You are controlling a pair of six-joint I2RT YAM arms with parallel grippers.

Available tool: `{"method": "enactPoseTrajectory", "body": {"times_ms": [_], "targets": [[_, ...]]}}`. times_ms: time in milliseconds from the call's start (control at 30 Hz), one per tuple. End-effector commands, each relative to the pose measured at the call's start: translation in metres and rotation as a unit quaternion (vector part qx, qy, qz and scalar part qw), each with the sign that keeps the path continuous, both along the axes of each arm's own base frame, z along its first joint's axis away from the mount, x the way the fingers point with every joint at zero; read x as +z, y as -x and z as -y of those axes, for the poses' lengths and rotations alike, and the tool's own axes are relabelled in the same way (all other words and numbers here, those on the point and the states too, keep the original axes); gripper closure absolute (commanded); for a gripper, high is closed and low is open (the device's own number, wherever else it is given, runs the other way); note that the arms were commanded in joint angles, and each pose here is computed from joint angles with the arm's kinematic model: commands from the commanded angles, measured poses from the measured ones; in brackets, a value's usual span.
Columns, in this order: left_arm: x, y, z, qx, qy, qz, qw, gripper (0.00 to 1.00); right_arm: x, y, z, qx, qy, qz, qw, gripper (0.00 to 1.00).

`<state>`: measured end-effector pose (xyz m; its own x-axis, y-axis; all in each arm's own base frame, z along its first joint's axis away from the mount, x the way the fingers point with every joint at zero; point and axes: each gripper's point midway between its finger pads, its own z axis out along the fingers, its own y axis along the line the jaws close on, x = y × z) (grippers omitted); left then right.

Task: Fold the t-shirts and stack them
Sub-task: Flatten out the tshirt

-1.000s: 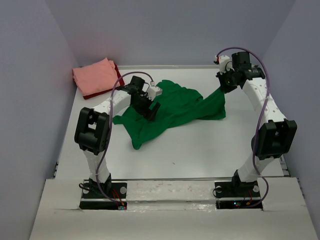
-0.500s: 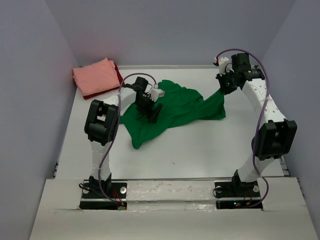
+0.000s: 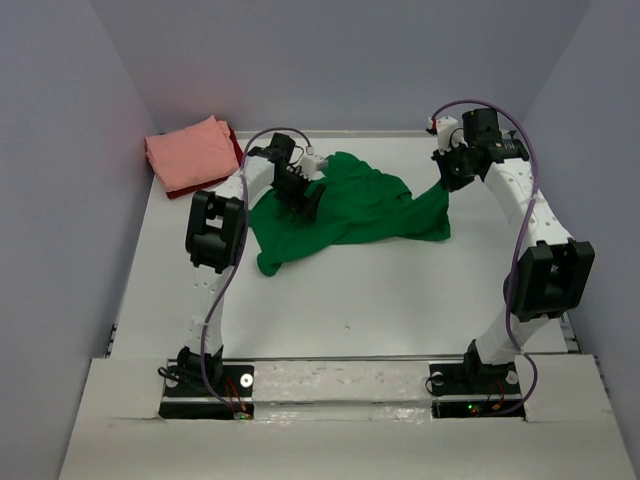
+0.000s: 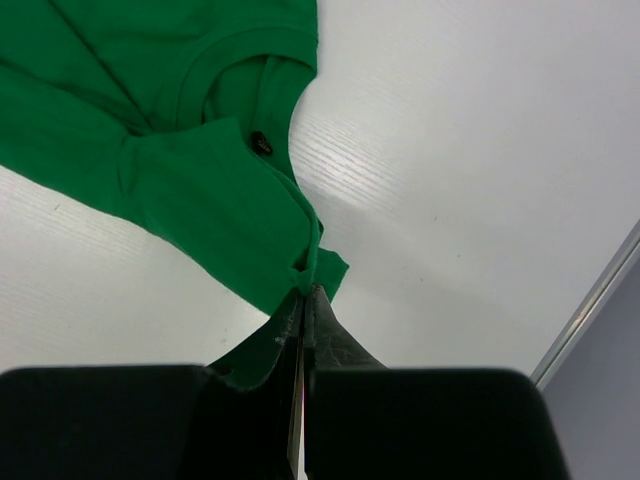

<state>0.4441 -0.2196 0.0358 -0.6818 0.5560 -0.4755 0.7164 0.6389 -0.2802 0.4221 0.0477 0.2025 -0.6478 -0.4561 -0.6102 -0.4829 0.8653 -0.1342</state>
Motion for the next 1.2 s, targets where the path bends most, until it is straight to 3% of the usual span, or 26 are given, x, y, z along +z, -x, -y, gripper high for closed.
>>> {"method": "enactPoseTrajectory", "body": {"times_ms": [0, 300, 500, 667, 967, 1167], "targets": [[-0.023, -0.007, -0.029, 0.034, -0.06, -0.028, 0.997, 0.01, 0.014, -0.006, -0.003, 0.006, 0.004, 0.03, 1.0, 1.0], [-0.027, -0.051, -0.061, 0.085, -0.105, -0.006, 0.991, 0.01, 0.011, -0.007, -0.006, 0.009, -0.004, 0.026, 1.0, 1.0], [-0.015, -0.066, -0.063, 0.093, -0.1, 0.013, 0.991, 0.01, 0.008, -0.005, -0.009, 0.011, -0.013, 0.02, 1.0, 1.0], [0.035, -0.067, -0.056, 0.094, -0.073, 0.054, 0.991, 0.01, 0.006, -0.005, -0.01, 0.014, -0.015, 0.018, 1.0, 1.0], [0.137, -0.026, -0.041, 0.075, -0.024, 0.103, 0.992, 0.01, -0.005, -0.014, -0.012, 0.014, -0.017, 0.008, 1.0, 1.0], [0.143, 0.003, -0.05, 0.073, -0.038, 0.097, 0.992, 0.01, -0.015, -0.015, -0.014, 0.016, -0.022, 0.0, 1.0, 1.0]]}}
